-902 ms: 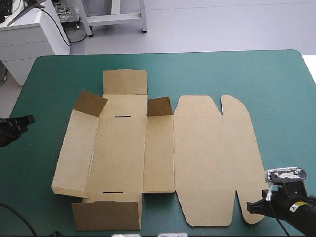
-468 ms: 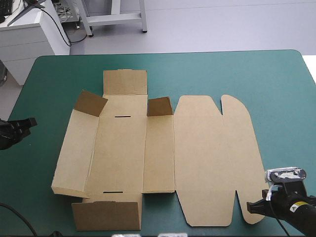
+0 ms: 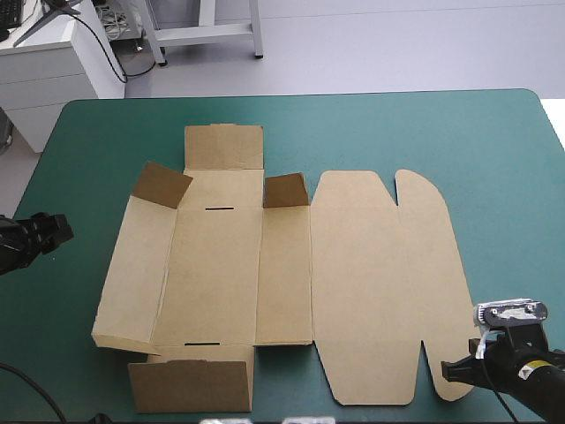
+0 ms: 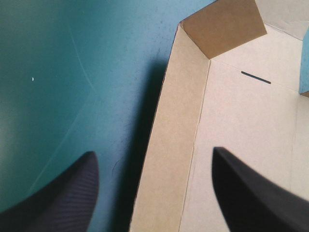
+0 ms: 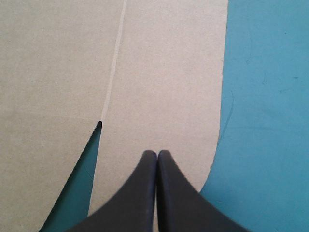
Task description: Fold the box
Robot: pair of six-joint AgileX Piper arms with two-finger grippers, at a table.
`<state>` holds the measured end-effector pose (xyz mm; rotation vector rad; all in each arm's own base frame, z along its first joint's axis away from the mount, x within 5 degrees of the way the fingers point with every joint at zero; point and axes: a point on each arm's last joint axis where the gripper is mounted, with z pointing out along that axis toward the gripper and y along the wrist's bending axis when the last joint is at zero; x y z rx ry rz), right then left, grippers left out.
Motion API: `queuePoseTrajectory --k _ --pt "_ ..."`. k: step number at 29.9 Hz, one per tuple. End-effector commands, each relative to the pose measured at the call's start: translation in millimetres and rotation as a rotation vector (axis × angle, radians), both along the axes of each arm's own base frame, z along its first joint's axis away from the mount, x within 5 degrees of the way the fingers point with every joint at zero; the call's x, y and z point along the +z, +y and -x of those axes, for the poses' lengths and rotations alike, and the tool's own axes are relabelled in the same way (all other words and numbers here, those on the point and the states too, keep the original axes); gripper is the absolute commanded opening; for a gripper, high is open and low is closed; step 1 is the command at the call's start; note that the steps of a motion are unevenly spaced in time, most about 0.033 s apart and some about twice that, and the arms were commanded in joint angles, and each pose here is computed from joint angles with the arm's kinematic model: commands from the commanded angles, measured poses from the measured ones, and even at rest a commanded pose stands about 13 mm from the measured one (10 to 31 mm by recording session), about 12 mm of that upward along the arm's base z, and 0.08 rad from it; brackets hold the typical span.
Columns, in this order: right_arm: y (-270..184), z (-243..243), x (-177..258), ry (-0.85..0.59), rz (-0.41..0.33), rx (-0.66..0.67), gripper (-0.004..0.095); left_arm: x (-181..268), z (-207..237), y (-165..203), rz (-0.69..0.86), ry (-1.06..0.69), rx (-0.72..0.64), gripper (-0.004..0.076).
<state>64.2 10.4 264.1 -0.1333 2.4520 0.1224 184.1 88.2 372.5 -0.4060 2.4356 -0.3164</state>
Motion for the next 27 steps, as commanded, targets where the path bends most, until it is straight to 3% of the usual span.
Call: queuePoseTrajectory --k 1,15,21,27 --pt "-0.6 -4.8 10.5 -0.067 0.000 -0.010 -0.0019 11.0 1.6 -3.3 -0.003 -0.065 0.008 0.0603" --pt "-0.6 -4.8 10.5 -0.067 0.001 -0.008 -0.0019 -61.7 6.6 -6.9 0.040 0.070 -0.083 0.0599" --pt "-0.6 -4.8 10.5 -0.067 0.001 -0.008 -0.0019 -99.9 5.0 -8.7 0.130 0.156 -0.144 0.0599" --pt "-0.6 -4.8 10.5 -0.067 0.001 -0.008 -0.0019 -104.2 -2.2 -12.6 0.208 0.107 -0.197 0.0599"
